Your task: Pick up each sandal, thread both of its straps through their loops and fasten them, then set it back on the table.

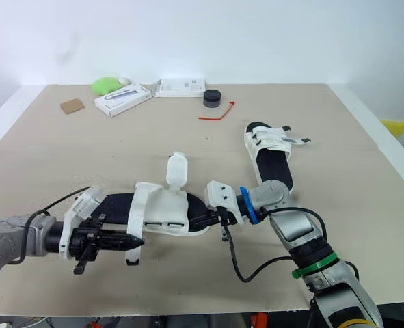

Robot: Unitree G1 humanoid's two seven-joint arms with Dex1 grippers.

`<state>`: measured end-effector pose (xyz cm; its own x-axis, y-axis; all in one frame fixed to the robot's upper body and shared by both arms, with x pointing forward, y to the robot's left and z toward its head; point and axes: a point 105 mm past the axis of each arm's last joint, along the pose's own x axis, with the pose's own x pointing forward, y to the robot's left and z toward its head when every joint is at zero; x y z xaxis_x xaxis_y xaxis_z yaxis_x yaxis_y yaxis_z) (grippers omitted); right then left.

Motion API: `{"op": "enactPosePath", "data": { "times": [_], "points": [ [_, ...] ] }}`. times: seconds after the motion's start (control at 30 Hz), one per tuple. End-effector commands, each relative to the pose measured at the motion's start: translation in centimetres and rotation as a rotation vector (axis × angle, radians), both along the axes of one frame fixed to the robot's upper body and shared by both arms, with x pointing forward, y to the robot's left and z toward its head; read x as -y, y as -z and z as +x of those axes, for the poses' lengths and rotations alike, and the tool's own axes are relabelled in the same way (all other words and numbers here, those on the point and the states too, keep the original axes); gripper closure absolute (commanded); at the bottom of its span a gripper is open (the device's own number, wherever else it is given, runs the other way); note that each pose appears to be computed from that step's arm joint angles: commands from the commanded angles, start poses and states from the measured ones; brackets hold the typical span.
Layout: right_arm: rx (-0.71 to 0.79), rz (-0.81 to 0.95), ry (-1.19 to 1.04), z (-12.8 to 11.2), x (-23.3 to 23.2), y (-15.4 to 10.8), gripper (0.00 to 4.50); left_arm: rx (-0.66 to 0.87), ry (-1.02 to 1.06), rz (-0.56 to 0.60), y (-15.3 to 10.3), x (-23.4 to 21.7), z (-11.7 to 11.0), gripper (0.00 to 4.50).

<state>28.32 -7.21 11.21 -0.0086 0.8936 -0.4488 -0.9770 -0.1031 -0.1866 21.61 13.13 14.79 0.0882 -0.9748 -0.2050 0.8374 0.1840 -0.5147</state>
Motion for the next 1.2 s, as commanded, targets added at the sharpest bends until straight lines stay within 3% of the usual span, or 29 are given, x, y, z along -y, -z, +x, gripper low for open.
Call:
{"op": "enactPosePath", "data": {
  "times": [0.03, 0.2, 0.37, 0.53, 0.9, 1.2],
  "points": [
    [0.043, 0.002, -0.022, 0.0, -0.2, -0.9, 4.50, 0.045, -0.035, -0.113, -3.1, 0.2, 1.4, 4.48],
    [0.047, 0.002, -0.021, 0.0, -0.2, -0.9, 4.50, 0.067, -0.125, -0.181, -4.8, 0.5, 4.4, 4.48],
    [0.050, 0.004, -0.020, 0.0, -0.3, -0.8, 4.50, 0.028, -0.178, -0.217, -4.3, 1.3, 6.4, 4.48],
    [0.052, 0.006, -0.014, -0.2, -0.2, -0.8, 4.50, -0.024, -0.132, -0.198, -3.0, 2.2, 5.6, 4.48],
    [0.051, 0.007, -0.008, -0.2, -0.2, -0.8, 4.50, -0.092, -0.074, -0.172, -2.5, 1.5, 3.6, 4.48],
    [0.052, 0.007, -0.013, -0.1, -0.3, -0.8, 4.50, -0.071, -0.095, -0.134, -1.6, 1.6, 4.1, 4.48]
  ]
}}
